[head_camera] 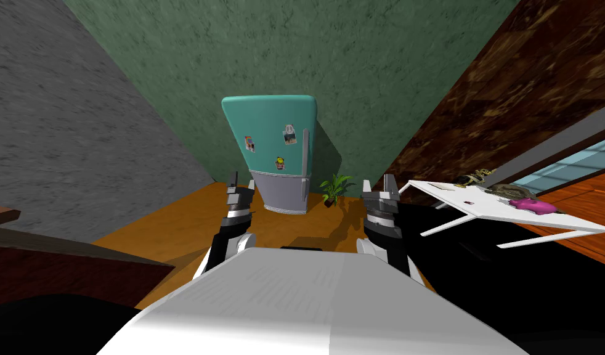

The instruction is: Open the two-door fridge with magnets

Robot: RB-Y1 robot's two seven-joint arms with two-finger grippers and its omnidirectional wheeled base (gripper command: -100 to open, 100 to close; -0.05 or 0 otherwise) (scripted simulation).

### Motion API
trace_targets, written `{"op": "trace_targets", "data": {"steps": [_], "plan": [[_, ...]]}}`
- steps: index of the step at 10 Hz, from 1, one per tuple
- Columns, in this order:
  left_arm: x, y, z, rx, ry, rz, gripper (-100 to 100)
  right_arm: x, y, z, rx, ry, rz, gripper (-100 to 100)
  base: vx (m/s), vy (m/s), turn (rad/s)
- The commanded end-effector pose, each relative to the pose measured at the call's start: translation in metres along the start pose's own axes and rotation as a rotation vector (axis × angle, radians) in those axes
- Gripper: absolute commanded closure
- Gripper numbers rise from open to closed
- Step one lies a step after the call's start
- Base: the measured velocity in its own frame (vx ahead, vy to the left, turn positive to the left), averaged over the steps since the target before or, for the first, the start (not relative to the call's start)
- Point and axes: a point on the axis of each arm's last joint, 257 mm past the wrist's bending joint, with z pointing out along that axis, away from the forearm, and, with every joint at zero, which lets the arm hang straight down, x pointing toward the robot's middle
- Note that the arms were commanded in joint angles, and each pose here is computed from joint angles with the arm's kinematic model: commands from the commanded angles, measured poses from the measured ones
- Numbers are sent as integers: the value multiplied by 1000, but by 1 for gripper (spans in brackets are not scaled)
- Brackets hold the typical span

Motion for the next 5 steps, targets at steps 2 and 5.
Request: {"op": "trace_targets", "data": {"steps": [2, 5], "plan": [[0, 0, 0, 0, 0, 0, 0, 0, 0, 0, 0, 0, 0, 0, 0, 0, 0], [0, 0, 0, 0, 0, 0, 0, 0, 0, 0, 0, 0, 0, 0, 0, 0, 0]]}}
